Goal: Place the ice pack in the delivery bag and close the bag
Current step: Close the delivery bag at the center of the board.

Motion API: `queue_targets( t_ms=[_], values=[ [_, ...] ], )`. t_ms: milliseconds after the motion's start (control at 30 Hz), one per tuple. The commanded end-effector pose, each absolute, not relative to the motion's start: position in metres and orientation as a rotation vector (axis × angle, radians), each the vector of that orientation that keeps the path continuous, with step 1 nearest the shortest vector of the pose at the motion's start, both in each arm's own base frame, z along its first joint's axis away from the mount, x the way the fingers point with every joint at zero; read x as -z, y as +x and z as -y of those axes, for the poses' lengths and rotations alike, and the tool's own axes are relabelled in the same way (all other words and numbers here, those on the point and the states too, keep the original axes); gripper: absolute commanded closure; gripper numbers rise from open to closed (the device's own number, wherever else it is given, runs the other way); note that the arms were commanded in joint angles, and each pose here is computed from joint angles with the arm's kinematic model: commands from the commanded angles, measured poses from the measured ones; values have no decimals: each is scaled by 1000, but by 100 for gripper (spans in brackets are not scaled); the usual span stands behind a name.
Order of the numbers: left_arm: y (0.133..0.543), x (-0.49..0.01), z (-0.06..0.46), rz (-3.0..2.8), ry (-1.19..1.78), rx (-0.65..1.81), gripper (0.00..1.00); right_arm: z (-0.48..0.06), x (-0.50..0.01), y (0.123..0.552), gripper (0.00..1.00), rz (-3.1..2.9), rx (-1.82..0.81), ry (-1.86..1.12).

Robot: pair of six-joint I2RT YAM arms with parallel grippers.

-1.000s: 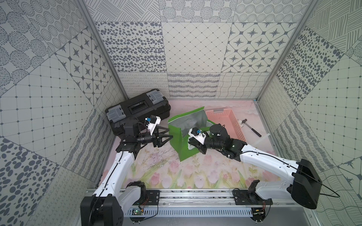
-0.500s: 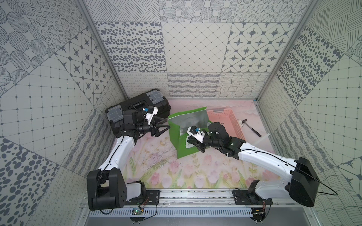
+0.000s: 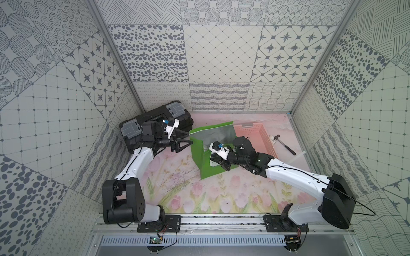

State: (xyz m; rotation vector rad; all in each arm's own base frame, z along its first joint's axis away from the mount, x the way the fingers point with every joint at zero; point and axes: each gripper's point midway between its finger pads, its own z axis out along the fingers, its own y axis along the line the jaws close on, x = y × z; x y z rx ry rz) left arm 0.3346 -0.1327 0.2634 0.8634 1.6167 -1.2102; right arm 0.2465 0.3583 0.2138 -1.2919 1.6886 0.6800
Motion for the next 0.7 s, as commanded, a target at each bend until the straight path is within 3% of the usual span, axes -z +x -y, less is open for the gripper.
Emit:
queue_targets(
  t_ms=[0, 267, 667],
  values=[
    [318, -263, 149, -1553, 937, 1321, 18, -366, -230, 252, 80, -1639, -698, -1273],
    [290, -249, 169, -1583, 960, 1401, 19, -372, -230, 258, 80, -1633, -709, -1247],
    [286, -235, 193, -1639, 984, 1407, 19, -382, -232, 270, 81, -1607, -681, -1251]
  ],
)
